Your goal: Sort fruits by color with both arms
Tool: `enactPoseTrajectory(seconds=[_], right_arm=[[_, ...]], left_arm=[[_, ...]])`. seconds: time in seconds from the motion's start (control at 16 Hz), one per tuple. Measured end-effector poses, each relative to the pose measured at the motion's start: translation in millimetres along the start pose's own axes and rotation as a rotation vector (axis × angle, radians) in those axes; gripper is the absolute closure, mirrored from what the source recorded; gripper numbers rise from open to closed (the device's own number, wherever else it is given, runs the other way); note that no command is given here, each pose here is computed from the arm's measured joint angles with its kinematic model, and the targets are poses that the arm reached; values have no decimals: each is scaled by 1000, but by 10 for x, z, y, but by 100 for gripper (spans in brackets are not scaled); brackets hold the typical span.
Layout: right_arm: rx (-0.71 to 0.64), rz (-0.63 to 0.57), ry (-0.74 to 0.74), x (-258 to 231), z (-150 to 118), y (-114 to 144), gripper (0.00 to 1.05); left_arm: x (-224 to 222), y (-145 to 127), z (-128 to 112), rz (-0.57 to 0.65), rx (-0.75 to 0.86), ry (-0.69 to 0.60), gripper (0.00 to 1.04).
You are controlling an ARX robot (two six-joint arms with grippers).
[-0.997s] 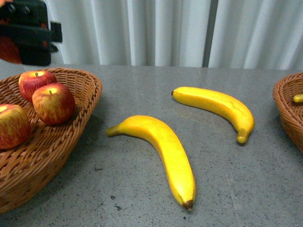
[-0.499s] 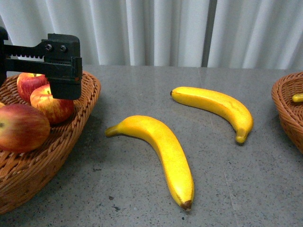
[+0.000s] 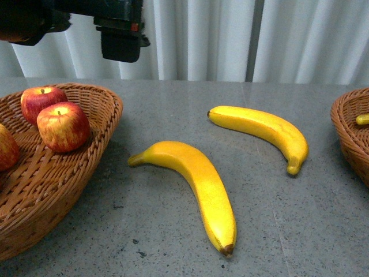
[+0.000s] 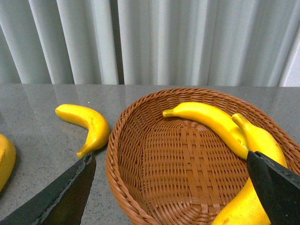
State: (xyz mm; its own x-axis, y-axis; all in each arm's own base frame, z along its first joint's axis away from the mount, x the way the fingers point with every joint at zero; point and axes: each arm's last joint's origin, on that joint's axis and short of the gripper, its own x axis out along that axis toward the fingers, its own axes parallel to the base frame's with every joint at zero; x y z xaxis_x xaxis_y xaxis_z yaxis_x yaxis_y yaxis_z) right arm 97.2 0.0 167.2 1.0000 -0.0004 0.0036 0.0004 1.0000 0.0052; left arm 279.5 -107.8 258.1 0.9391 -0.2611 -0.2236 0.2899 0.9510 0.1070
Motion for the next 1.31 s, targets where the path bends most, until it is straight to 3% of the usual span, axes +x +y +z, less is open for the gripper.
enactPoseTrajectory(seconds=[0.06,0.25,0.31,0.5,0.75,1.31], right_arm=[[0,0,0,0,0,0,6],[0,0,0,0,0,0,6],[0,0,0,0,0,0,6],[0,0,0,0,0,0,6],[0,0,0,0,0,0,6],[0,0,0,0,0,0,6]], left_arm=[[116,-54,23,-83,80,46,7],[66,-108,103,-39,94,24,7],[12,-90,93,110,19,-116,17],[-471,283,-370,317,-122,-216,53],[-821,390,-779,280,-132,-193,100],[-1384,554,-1225,301,-141,-198,103]])
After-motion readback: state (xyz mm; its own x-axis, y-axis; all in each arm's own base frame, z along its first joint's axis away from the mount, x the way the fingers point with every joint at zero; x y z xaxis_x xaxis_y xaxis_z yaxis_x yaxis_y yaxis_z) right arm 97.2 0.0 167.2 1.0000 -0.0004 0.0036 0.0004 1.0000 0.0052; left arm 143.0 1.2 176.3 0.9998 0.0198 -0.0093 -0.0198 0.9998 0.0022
